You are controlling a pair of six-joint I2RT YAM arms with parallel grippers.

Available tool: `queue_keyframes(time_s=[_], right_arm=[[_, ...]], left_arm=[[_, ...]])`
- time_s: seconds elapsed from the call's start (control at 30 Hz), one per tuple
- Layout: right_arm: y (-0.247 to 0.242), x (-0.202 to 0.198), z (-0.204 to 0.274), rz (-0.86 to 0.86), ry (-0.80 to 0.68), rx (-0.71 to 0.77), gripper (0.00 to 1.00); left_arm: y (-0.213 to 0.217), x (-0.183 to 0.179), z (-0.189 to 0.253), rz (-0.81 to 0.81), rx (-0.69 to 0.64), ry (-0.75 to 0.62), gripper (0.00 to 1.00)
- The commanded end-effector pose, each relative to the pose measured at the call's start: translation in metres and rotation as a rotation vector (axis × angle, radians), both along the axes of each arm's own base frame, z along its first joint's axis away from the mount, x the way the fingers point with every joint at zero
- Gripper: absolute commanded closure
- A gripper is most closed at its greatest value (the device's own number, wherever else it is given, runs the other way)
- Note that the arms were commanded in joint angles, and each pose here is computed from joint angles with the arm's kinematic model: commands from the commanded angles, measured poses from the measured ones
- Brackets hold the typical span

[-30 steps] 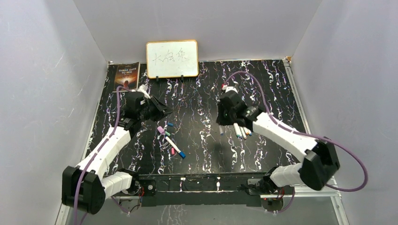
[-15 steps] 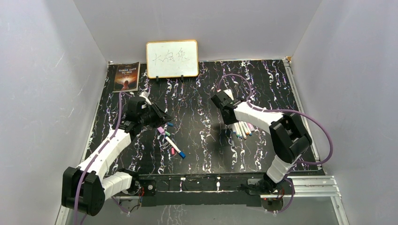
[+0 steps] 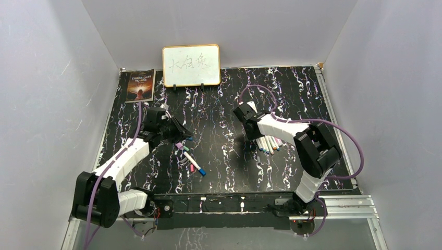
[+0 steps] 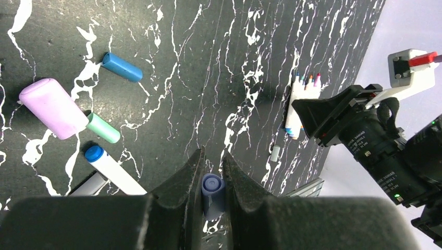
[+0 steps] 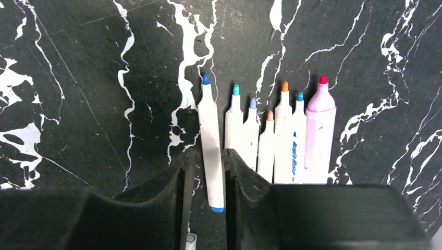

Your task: Open the pen caps

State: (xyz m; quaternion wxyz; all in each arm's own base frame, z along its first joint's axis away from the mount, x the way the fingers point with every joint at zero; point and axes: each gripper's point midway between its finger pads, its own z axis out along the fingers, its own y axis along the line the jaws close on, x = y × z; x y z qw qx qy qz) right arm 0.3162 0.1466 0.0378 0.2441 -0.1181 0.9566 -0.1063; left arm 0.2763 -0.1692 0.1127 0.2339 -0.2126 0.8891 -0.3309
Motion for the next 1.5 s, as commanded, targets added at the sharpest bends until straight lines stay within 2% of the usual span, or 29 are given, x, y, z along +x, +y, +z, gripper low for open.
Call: queue_keyframes(time_s=[0.0,0.13,0.43,0.53,0.63,0.77,0.87,1.13,1.27,1.33,1.4,1.47], right_arm=[[0.010,0.012,0.018,0.013,-0.063,0.066,0.72],[0.020,0.006,0.033,0.031,-0.068,0.144,0.60],[0.068,-0.027,0.072,0.121,-0.046,0.483,0.52],[0.080,-0.037,0.080,0.146,-0.036,0.556,0.51],[0.088,-0.046,0.080,0.162,-0.016,0.595,0.51],[0.104,-0.057,0.078,0.194,0.007,0.635,0.51],[0.123,-0.067,0.078,0.233,0.023,0.653,0.51],[0.183,-0.087,0.083,0.343,0.053,0.700,0.51],[0.214,-0.098,0.087,0.398,0.069,0.743,0.51],[0.227,-0.103,0.085,0.422,0.083,0.763,0.51],[0.238,-0.106,0.082,0.443,0.088,0.760,0.53],[0.249,-0.111,0.077,0.467,0.096,0.746,0.54]], left_arm=[[0.001,0.006,0.008,-0.014,0.024,-0.033,1.00],[0.005,0.009,0.001,-0.022,0.070,-0.014,1.00],[0.028,0.023,-0.030,0.004,0.249,0.046,0.97],[0.035,0.026,-0.042,0.015,0.300,0.071,0.81],[0.037,0.029,-0.049,0.014,0.324,0.087,0.77],[0.036,0.033,-0.057,0.006,0.331,0.105,0.76],[0.036,0.033,-0.057,0.004,0.335,0.109,0.70],[0.038,0.028,-0.022,0.009,0.323,0.050,0.45],[0.037,0.020,0.015,0.002,0.281,-0.011,0.35],[0.041,0.015,0.033,0.013,0.267,-0.040,0.25],[0.044,0.011,0.050,0.024,0.247,-0.065,0.04],[0.044,0.006,0.063,0.028,0.233,-0.087,0.02]])
